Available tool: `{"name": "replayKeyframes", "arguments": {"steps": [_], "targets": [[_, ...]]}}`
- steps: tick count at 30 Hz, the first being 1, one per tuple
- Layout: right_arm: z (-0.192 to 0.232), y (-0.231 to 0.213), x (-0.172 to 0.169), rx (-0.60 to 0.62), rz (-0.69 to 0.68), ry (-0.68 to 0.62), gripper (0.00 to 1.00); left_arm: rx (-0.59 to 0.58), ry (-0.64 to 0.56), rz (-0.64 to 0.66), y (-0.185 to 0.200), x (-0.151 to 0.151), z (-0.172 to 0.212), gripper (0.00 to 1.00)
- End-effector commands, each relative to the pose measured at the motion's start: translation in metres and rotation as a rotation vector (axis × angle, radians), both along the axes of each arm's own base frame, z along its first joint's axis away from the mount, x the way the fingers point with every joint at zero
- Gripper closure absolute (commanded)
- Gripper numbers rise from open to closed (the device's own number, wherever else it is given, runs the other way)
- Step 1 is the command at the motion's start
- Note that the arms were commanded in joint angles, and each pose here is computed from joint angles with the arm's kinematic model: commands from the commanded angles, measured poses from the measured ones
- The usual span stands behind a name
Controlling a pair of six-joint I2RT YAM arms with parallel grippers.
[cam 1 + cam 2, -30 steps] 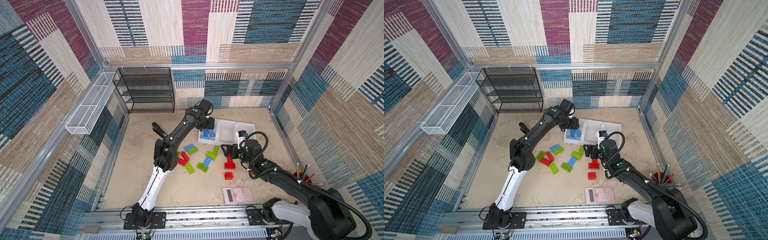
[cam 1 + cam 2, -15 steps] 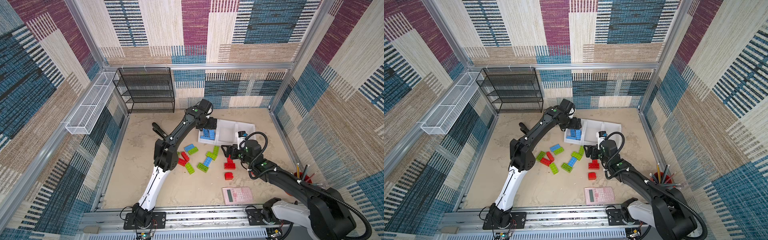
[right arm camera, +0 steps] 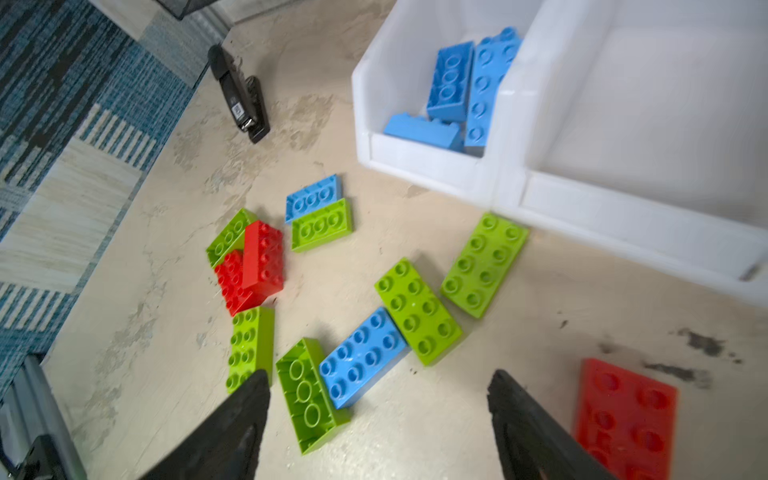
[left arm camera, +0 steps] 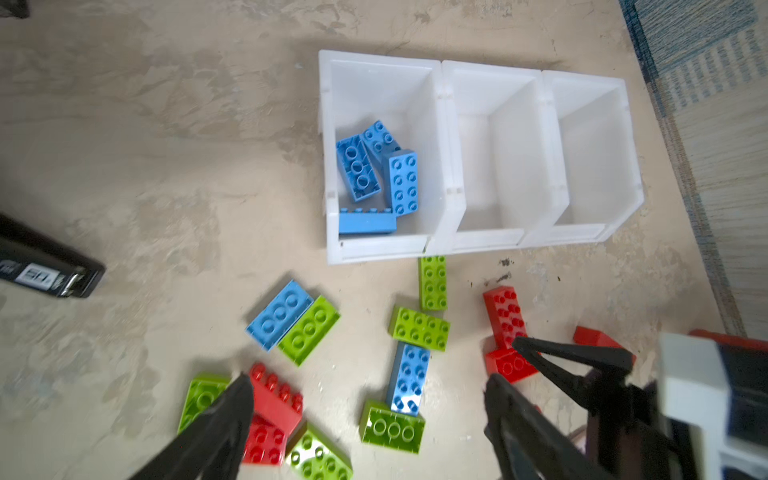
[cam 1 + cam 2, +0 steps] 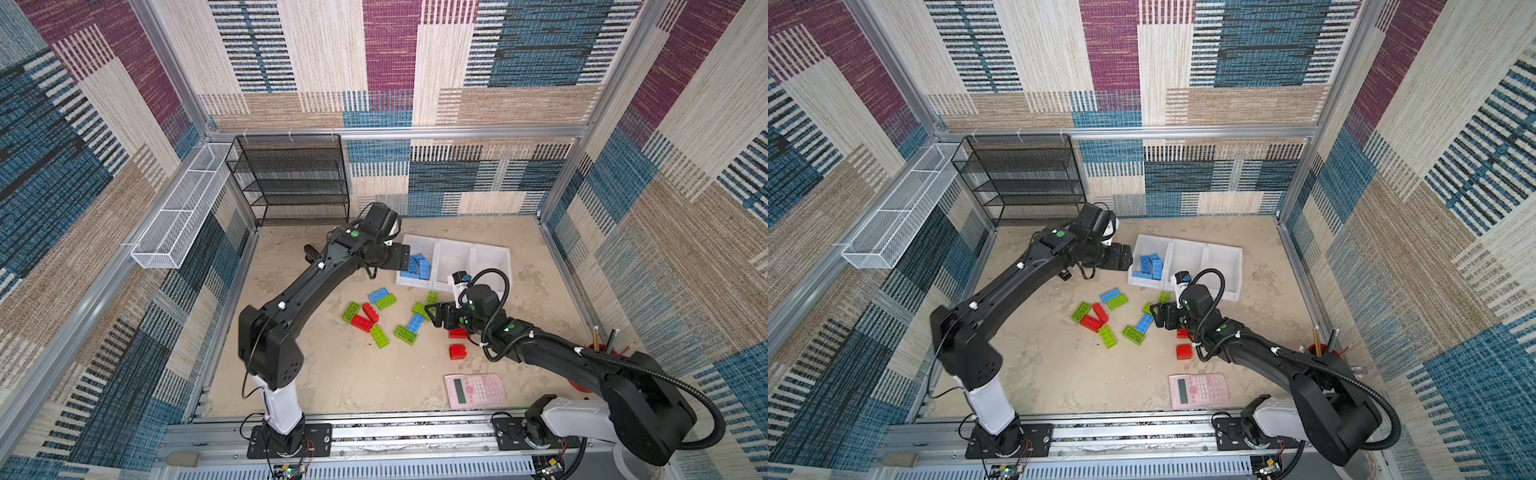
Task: Sort the legos into containers by color
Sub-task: 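Grasp a blue brick beside green bricks with right gripper while left withdraws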
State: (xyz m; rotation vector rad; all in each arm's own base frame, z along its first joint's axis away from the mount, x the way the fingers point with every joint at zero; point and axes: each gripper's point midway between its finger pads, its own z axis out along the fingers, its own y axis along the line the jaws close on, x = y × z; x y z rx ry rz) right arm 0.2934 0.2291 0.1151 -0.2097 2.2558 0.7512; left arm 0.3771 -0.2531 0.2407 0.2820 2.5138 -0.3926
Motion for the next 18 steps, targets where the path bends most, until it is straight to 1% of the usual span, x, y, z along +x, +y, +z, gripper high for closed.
{"name": "replayKeyframes", "arguments": {"steps": [1,6,10,14,18], "targets": [[-0.005,0.007,-0.005,0.053,-0.015,0.053,0.16,0.019,-0.108,0.056,0.026,-0.008,0.016,0.12],[-0.011,0.016,-0.012,0.057,-0.015,0.097,0.16,0.038,-0.142,0.091,0.063,-0.045,0.020,0.12],[-0.019,0.023,-0.013,0.059,-0.029,0.134,0.16,0.080,-0.166,0.090,0.088,-0.070,0.021,0.12],[-0.026,0.029,-0.015,0.052,-0.047,0.176,0.17,0.120,-0.179,0.075,0.107,-0.090,0.016,0.12],[-0.043,0.031,-0.015,0.007,-0.078,0.228,0.19,0.146,-0.201,0.091,0.122,-0.103,0.010,0.12]]}}
